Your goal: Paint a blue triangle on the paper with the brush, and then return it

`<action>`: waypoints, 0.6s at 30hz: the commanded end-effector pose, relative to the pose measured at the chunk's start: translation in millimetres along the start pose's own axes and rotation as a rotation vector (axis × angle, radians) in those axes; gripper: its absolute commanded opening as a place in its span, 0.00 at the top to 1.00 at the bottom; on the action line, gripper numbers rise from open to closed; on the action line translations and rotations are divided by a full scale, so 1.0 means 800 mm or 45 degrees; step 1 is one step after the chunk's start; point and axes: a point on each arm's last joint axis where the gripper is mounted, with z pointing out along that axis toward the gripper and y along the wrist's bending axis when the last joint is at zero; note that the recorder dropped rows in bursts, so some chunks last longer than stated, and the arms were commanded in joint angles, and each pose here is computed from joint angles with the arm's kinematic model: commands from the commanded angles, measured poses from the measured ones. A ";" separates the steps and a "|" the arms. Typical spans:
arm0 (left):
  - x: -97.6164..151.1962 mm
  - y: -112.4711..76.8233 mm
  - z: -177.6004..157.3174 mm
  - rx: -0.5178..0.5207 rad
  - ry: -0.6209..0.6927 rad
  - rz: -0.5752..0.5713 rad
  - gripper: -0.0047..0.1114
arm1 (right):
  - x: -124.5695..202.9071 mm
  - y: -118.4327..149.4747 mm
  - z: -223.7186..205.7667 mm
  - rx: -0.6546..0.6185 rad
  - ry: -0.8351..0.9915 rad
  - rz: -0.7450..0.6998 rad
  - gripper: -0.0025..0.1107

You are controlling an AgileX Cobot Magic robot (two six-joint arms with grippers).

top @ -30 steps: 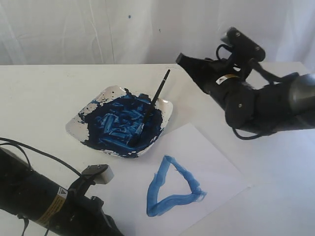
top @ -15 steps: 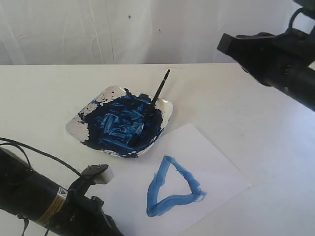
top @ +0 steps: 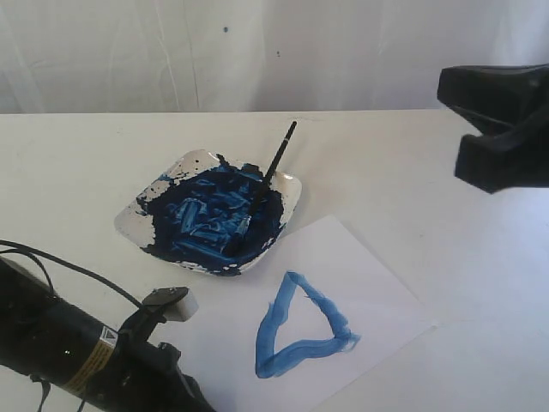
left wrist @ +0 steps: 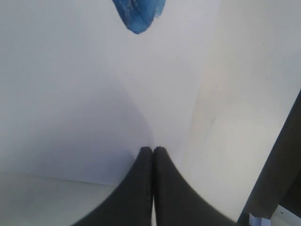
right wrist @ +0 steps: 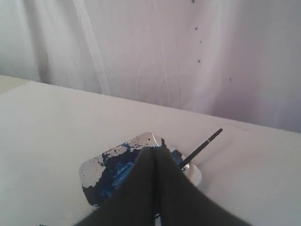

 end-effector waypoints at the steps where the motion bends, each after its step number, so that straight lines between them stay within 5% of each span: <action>1: 0.000 -0.009 -0.001 0.098 -0.009 0.018 0.96 | -0.010 0.000 -0.027 0.027 -0.096 -0.187 0.98; 4: -0.012 -0.037 -0.008 0.379 -0.019 0.209 0.96 | -0.017 -0.005 -0.046 0.080 -0.159 -0.203 0.98; 8: -0.045 -0.054 -0.045 0.359 -0.183 0.341 0.96 | -0.021 -0.014 -0.068 0.192 -0.197 -0.218 0.98; 12: -0.083 -0.060 -0.144 0.201 -0.524 0.357 0.96 | -0.014 -0.024 -0.085 0.333 -0.135 -0.203 0.98; 18: -0.078 -0.059 -0.247 -0.319 -0.994 0.402 0.96 | -0.001 -0.051 -0.118 0.738 -0.108 -0.061 0.98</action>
